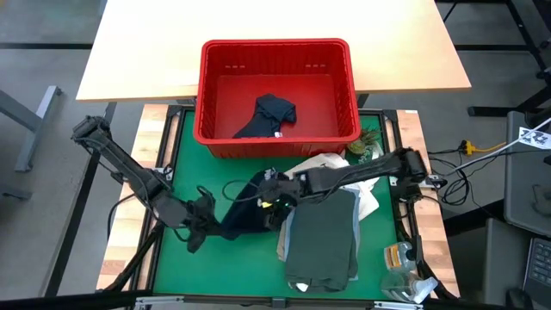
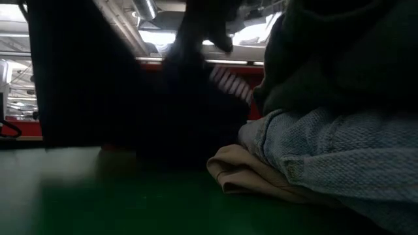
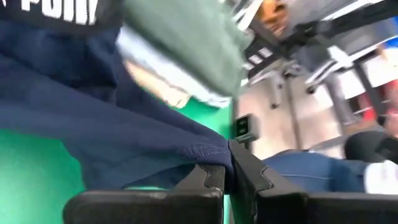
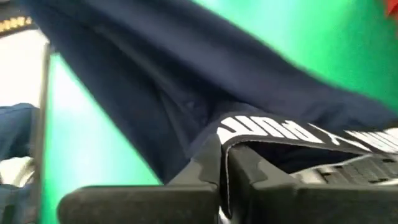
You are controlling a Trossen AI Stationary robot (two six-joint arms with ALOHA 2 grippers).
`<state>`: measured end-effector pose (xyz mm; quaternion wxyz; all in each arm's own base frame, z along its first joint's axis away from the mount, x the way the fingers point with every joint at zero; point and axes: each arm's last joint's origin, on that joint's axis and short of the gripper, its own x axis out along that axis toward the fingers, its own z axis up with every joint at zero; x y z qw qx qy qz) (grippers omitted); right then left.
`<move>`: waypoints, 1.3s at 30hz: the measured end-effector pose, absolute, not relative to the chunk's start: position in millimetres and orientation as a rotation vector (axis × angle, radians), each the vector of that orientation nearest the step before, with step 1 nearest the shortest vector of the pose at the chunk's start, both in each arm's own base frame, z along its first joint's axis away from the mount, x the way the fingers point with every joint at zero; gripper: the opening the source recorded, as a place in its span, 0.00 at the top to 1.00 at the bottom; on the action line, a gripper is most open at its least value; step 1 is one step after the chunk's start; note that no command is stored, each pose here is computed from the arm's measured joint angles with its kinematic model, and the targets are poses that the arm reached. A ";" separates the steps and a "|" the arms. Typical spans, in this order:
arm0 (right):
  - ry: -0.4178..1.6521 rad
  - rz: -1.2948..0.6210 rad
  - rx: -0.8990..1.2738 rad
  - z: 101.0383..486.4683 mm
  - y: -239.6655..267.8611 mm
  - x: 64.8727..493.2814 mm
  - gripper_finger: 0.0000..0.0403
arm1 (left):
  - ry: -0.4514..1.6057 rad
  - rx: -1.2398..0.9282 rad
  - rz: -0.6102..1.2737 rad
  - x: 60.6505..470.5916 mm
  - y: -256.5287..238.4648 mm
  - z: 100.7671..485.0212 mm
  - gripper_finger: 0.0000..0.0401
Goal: Fold Laundry from Bin
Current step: Fold the dark blue boxer
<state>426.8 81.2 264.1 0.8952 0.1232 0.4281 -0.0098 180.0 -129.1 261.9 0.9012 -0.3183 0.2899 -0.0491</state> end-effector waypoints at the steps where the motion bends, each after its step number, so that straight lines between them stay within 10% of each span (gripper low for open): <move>1: 0.870 -0.013 0.249 278.6 80.4 422.9 0.97 | 0.587 -0.671 -0.117 175.8 -126.0 267.4 1.00; 15: 0.608 -0.103 0.222 437.4 62.5 353.6 0.99 | 0.365 -0.839 -0.230 95.4 -63.3 320.9 1.00; 39: 0.568 -0.292 0.177 461.8 53.5 336.2 0.98 | 0.513 -0.924 -0.085 54.9 -31.2 324.3 1.00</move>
